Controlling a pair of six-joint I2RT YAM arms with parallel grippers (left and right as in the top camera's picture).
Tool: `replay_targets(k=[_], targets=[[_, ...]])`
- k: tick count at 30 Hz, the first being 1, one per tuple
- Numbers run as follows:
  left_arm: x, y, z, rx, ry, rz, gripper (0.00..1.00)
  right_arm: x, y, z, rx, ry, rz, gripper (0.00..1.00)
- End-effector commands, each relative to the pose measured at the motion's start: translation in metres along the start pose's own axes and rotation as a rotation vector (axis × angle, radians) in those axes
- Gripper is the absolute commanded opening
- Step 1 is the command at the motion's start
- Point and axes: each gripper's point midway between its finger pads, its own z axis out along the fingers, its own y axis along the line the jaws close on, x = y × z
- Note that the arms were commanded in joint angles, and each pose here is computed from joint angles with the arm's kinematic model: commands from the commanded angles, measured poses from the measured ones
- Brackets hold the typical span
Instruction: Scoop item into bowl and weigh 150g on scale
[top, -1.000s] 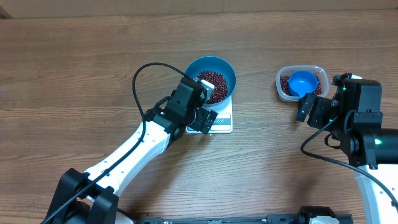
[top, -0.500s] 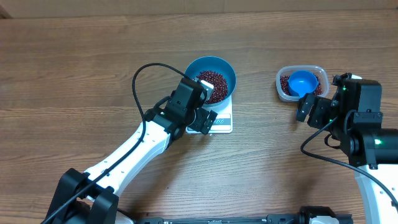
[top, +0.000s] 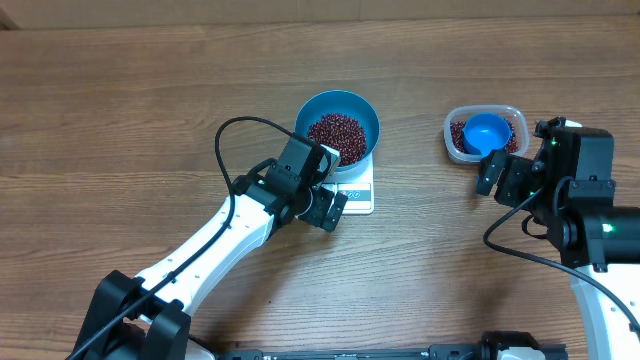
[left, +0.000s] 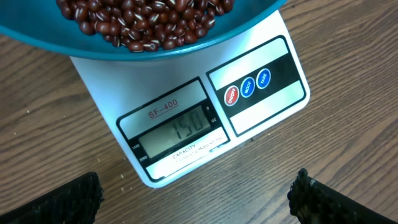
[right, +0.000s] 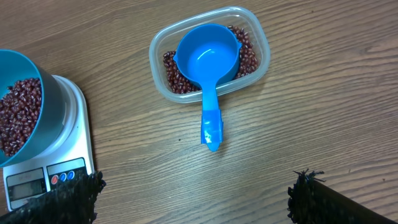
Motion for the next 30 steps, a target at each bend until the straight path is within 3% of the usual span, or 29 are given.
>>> replay_targets(k=[1, 9, 23, 30], targets=[[0.005, -0.001, 0.002, 0.017, 0.021, -0.079, 0.99, -0.011, 0.000, -0.009, 0.000, -0.042, -0.004, 1.00], [0.009, 0.001, 0.002, 0.002, 0.038, -0.169, 1.00, -0.011, 0.000, -0.009, 0.000, -0.042, -0.004, 1.00], [0.009, 0.002, 0.002, -0.004, 0.037, -0.164, 1.00, -0.011, 0.000, -0.009, 0.000, -0.042, -0.004, 1.00], [0.004, 0.025, -0.007, -0.137, -0.004, -0.142, 0.99, -0.011, 0.000, -0.009, 0.000, -0.042, -0.004, 1.00]])
